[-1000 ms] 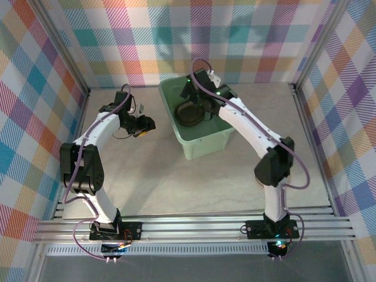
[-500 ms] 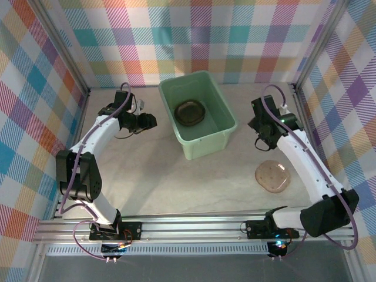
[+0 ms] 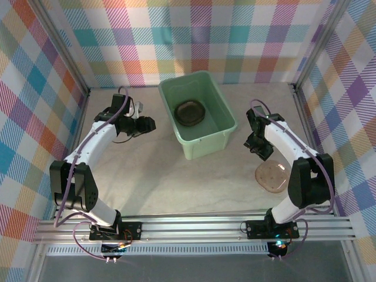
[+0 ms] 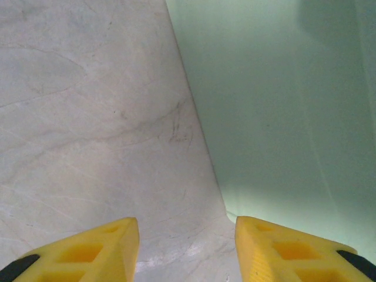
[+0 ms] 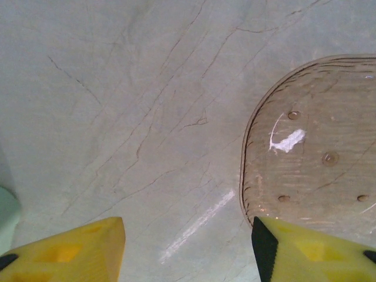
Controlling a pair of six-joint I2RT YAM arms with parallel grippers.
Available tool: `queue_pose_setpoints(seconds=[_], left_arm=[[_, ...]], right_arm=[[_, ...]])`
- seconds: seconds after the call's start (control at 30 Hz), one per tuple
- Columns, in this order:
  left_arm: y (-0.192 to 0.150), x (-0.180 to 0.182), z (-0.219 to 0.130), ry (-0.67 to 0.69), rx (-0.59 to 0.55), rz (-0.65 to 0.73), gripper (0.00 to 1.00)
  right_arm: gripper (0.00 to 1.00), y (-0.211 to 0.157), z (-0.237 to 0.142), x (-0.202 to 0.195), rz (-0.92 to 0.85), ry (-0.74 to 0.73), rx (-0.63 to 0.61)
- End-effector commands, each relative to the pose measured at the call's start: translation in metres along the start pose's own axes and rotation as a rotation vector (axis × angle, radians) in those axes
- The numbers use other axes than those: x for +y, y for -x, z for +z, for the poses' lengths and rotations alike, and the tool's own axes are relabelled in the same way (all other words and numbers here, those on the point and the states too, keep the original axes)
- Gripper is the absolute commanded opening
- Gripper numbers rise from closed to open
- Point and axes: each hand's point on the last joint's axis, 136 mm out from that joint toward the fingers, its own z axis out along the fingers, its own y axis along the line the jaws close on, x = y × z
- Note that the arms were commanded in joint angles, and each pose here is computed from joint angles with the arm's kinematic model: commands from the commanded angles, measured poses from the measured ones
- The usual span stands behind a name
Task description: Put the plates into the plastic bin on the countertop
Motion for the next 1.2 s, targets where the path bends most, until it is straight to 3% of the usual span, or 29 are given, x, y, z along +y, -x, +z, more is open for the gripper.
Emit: queue_pose_setpoints(seconds=[0.0, 0.4, 0.83, 1.17], left_arm=[[-0.005, -0.005, -0.005, -0.014, -0.002, 0.04, 0.47], [-0.003, -0.009, 0.004, -0.042, 0.014, 0.051, 0.47], [0.0, -0.008, 0.011, -0.043, 0.023, 0.049, 0.47], [0.002, -0.007, 0.014, -0.04, 0.03, 0.044, 0.47]], right_arm=[[0.56, -0.009, 0.01, -0.006, -0.033, -0.028, 0.056], [0.54, -0.019, 0.045, -0.032, -0.059, -0.143, 0.151], [0.53, -0.012, 0.066, -0.035, -0.088, -0.19, 0.15], [0.43, -0.011, 0.074, -0.042, -0.112, -0.228, 0.15]])
